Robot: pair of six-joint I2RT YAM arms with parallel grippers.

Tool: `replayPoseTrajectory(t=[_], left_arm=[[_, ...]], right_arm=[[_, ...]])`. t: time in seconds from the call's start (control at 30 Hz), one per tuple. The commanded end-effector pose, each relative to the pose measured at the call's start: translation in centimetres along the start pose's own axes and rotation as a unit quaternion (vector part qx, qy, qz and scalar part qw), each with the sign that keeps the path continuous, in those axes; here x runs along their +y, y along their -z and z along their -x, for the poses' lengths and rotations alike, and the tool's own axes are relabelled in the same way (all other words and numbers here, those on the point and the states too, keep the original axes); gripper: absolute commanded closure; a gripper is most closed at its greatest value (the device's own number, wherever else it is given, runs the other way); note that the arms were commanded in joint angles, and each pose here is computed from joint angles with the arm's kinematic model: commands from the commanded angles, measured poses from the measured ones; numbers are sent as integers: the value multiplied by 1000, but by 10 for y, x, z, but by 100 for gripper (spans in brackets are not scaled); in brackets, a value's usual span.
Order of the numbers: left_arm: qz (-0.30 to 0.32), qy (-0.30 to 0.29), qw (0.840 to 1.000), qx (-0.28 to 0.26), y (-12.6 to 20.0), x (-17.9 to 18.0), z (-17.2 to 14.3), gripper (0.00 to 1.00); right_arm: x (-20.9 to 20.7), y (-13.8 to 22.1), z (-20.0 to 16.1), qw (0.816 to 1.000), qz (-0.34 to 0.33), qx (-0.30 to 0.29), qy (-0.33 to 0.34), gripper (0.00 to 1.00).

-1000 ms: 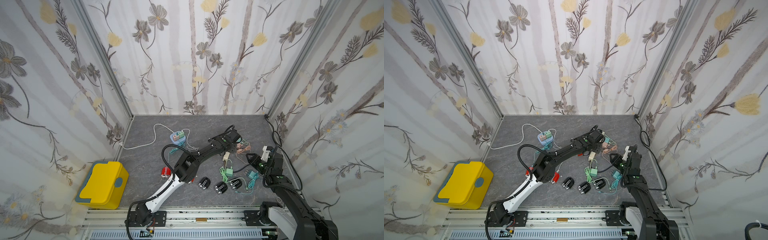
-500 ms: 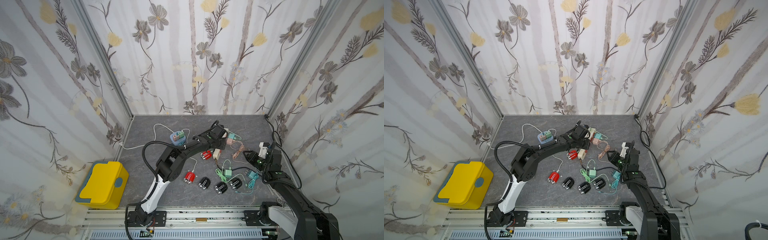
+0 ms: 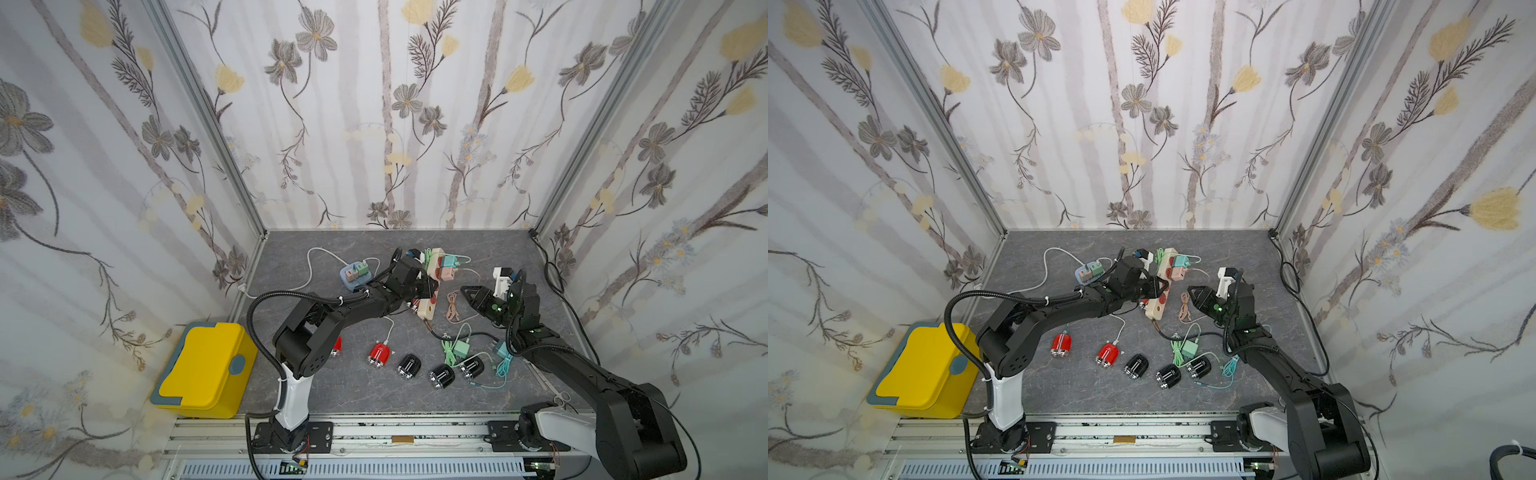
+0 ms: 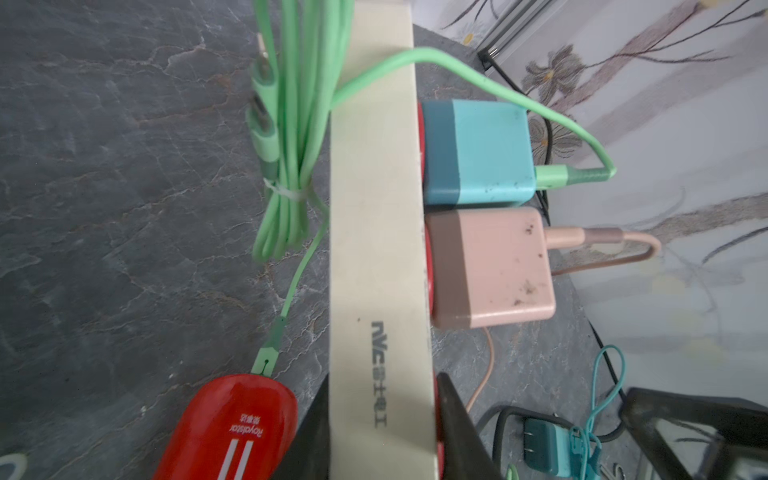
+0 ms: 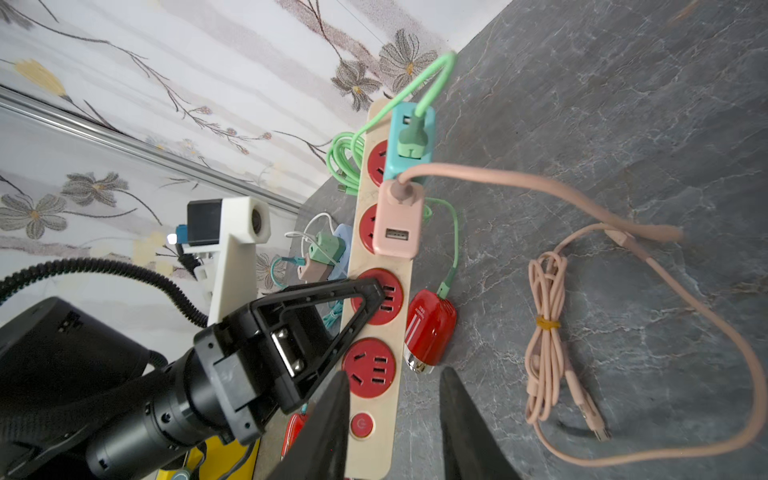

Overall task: Unplug the electric shaver
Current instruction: Remove the plug from the socket.

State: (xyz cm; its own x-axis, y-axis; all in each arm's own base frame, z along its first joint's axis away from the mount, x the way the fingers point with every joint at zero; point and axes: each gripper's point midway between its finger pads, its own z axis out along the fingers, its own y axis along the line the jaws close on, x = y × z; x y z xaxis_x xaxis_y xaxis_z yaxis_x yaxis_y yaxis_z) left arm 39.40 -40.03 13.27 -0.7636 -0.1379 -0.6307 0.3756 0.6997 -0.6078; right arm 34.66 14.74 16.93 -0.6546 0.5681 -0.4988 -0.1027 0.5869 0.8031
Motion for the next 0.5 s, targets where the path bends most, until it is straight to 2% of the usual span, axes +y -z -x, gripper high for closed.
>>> replayPoseTrajectory(t=[0.0, 0.13, 0.27, 0.47], left_arm=[[-76, 16, 995, -62, 11, -31, 29, 78], [-82, 25, 994, -62, 13, -29, 25, 77], [-81, 28, 995, -60, 13, -26, 21, 78], [-91, 30, 994, -60, 17, -28, 18, 78]], right_arm=[[17, -5, 18, 998, 39, -41, -23, 62], [31, -13, 18, 997, 68, -40, -20, 57], [34, -23, 16, 997, 69, -35, -19, 51], [27, -38, 17, 997, 52, -39, -34, 51]])
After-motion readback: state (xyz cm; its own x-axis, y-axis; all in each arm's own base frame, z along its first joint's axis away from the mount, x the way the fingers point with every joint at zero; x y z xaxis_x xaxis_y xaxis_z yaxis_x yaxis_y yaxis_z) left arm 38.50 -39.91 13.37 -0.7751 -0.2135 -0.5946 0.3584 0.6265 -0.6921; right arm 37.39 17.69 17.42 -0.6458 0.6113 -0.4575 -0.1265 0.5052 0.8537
